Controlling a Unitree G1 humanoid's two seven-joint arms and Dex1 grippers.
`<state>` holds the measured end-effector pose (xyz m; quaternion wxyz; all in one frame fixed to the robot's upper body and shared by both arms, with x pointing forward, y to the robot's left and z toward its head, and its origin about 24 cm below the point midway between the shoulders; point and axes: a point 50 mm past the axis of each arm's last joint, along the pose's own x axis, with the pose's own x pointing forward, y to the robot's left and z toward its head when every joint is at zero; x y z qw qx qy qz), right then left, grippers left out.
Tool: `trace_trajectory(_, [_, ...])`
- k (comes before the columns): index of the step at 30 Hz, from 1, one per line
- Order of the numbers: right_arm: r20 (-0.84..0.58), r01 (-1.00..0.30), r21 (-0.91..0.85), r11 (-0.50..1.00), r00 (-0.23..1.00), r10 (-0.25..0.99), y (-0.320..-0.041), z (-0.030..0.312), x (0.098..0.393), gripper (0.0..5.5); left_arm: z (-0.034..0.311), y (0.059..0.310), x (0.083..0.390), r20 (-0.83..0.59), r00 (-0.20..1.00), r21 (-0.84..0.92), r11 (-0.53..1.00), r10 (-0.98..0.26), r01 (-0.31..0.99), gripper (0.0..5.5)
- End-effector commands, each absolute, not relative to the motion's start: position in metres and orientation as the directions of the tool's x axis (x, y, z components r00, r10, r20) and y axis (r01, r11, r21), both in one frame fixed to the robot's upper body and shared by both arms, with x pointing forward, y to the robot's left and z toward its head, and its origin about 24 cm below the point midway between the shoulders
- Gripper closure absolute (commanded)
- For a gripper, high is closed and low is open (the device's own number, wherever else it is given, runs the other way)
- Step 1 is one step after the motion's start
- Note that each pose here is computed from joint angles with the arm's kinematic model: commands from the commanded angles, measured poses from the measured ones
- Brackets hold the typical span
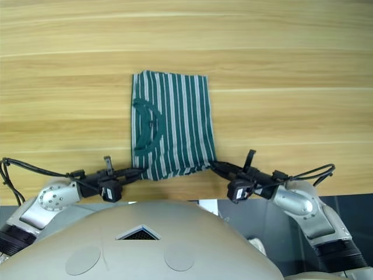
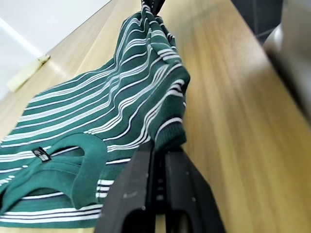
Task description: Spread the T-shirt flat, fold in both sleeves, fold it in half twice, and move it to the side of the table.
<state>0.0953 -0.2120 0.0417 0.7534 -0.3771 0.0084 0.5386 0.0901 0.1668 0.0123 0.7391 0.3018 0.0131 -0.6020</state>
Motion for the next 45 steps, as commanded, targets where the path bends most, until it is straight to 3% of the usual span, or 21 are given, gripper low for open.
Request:
trace_trajectory(1, [-0.349, -0.789, -0.577, 0.21, 0.471, 0.81, -0.211, 0.055, 0.106, 5.4, 0.027, 0.16, 0.117, -0.274, 0.411, 0.505, 0.234, -0.869, 0.831, 5.44])
trace_trajectory(8, [-0.228, -0.679, -0.661, 0.32, 0.588, 0.776, -0.203, 0.066, 0.147, 5.4, 0.045, 0.158, 0.161, -0.15, 0.573, 0.566, 0.405, -0.806, 0.718, 5.44])
trace_trajectory(14, [-0.117, -0.561, -0.717, 0.413, 0.681, 0.723, -0.188, 0.073, 0.196, 5.4, 0.042, 0.166, 0.196, -0.182, 0.658, 0.604, 0.445, -0.731, 0.661, 5.44])
trace_trajectory(24, [-0.112, -0.503, -0.737, 0.451, 0.75, 0.652, -0.17, 0.062, 0.246, 5.4, 0.031, 0.167, 0.247, -0.198, 0.712, 0.638, 0.463, -0.674, 0.615, 5.44])
trace_trajectory(32, [-0.12, -0.481, -0.739, 0.471, 0.783, 0.61, -0.166, 0.056, 0.267, 5.4, 0.028, 0.16, 0.271, -0.214, 0.71, 0.644, 0.45, -0.671, 0.619, 5.44])
trace_trajectory(34, [-0.126, -0.471, -0.743, 0.474, 0.795, 0.593, -0.164, 0.055, 0.275, 4.95, 0.027, 0.158, 0.277, -0.218, 0.705, 0.642, 0.445, -0.675, 0.625, 5.44])
trace_trajectory(35, [-0.132, -0.471, -0.748, 0.468, 0.796, 0.591, -0.164, 0.054, 0.277, 4.81, 0.027, 0.157, 0.28, -0.219, 0.706, 0.636, 0.45, -0.674, 0.627, 5.09])
trace_trajectory(45, [-0.123, -0.414, -0.749, 0.518, 0.854, 0.505, -0.152, 0.047, 0.322, 3.1, 0.032, 0.162, 0.321, -0.198, 0.789, 0.649, 0.525, -0.582, 0.551, 3.58])
